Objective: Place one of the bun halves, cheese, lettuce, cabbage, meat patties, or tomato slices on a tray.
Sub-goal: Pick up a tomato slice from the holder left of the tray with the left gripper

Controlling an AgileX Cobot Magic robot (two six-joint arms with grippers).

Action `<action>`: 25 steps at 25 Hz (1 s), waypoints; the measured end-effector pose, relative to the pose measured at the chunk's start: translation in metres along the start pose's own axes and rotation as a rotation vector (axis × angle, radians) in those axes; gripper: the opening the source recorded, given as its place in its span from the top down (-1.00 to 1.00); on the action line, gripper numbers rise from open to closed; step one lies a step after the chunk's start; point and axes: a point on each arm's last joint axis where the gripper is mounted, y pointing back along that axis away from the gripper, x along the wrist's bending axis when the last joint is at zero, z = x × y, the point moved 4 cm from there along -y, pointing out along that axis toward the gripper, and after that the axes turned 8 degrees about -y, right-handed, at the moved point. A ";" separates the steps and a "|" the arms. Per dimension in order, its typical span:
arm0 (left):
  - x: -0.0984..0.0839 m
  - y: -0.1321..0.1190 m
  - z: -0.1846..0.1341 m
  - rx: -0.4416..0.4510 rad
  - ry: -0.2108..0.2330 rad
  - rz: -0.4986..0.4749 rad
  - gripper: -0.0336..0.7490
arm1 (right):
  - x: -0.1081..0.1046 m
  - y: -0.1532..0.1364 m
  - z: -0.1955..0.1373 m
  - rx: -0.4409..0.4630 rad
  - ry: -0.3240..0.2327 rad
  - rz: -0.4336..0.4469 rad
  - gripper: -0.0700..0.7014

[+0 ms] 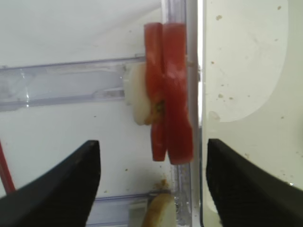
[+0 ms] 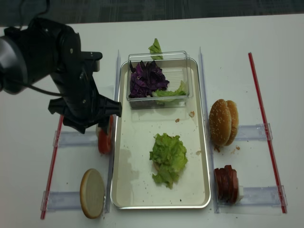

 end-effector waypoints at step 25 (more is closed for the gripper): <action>-0.028 0.001 0.007 -0.089 0.037 -0.055 -0.21 | 0.000 0.000 0.000 0.000 0.000 0.000 0.04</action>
